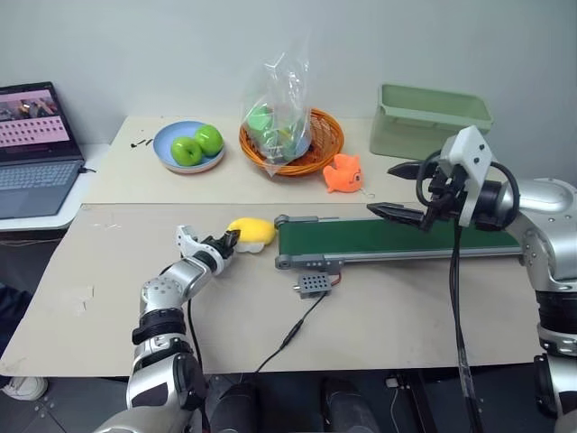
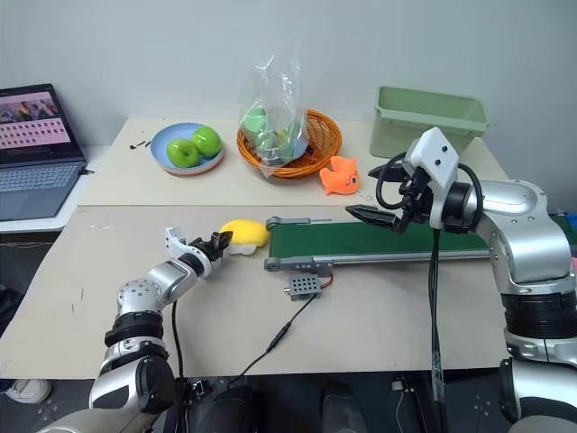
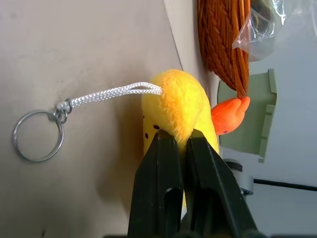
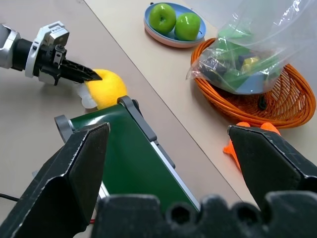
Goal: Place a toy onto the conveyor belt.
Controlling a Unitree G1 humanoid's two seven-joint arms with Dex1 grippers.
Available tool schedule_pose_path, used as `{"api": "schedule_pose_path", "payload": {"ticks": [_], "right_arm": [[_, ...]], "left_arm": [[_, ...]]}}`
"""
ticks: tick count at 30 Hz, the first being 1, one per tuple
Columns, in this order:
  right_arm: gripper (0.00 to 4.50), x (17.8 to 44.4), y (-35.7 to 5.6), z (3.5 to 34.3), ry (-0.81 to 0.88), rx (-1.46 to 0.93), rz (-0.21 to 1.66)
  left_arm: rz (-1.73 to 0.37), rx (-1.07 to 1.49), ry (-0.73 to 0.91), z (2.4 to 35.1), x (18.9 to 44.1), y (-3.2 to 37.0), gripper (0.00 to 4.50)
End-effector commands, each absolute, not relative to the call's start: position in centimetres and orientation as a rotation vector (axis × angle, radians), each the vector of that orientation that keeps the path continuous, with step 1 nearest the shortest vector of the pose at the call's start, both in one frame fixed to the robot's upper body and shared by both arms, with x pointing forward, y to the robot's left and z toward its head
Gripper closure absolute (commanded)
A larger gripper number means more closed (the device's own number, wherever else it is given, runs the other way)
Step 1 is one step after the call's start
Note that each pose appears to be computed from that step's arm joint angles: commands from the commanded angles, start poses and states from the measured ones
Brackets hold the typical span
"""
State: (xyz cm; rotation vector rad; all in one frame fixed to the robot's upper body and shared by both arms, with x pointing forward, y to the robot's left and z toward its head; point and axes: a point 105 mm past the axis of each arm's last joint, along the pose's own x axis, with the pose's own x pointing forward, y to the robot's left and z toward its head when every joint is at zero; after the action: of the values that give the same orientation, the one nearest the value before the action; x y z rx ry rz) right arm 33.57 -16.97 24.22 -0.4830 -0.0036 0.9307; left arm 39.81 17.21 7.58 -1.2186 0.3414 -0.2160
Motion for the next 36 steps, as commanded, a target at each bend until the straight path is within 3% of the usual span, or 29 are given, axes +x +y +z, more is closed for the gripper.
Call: {"api": "schedule_pose_path", "payload": {"ticks": [1,5,8,13,17,23,28,36], "right_arm": [[0.0,33.6,-16.7,25.9,-0.066,-0.519,0.93],[0.0,33.9,-16.6,25.9,-0.064,-0.52,0.939],[0.0,34.0,-16.5,25.9,-0.065,-0.519,0.942],[0.0,34.1,-16.4,26.0,-0.068,-0.516,0.944],[0.0,34.1,-16.6,25.9,-0.064,-0.518,0.938],[0.0,33.9,-17.0,25.9,-0.061,-0.52,0.914],[0.0,33.6,-17.3,25.8,-0.061,-0.518,0.894],[0.0,33.1,-17.6,25.7,-0.062,-0.514,0.866]], "left_arm": [[-0.155,-1.086,-0.01,14.7,40.4,21.7,4.48],[-0.139,-0.716,-0.203,20.9,40.1,22.3,4.48],[-0.175,-0.522,-0.23,22.9,40.0,20.8,4.48],[-0.376,0.383,-0.407,25.5,38.2,13.4,4.48],[-0.522,0.899,-0.572,24.3,36.5,9.2,4.48],[-0.741,1.359,-0.756,20.7,34.5,6.6,4.48],[-0.818,1.48,-0.836,19.0,34.4,5.4,4.48],[-0.958,1.497,-0.783,14.9,34.7,4.2,4.48]]}}
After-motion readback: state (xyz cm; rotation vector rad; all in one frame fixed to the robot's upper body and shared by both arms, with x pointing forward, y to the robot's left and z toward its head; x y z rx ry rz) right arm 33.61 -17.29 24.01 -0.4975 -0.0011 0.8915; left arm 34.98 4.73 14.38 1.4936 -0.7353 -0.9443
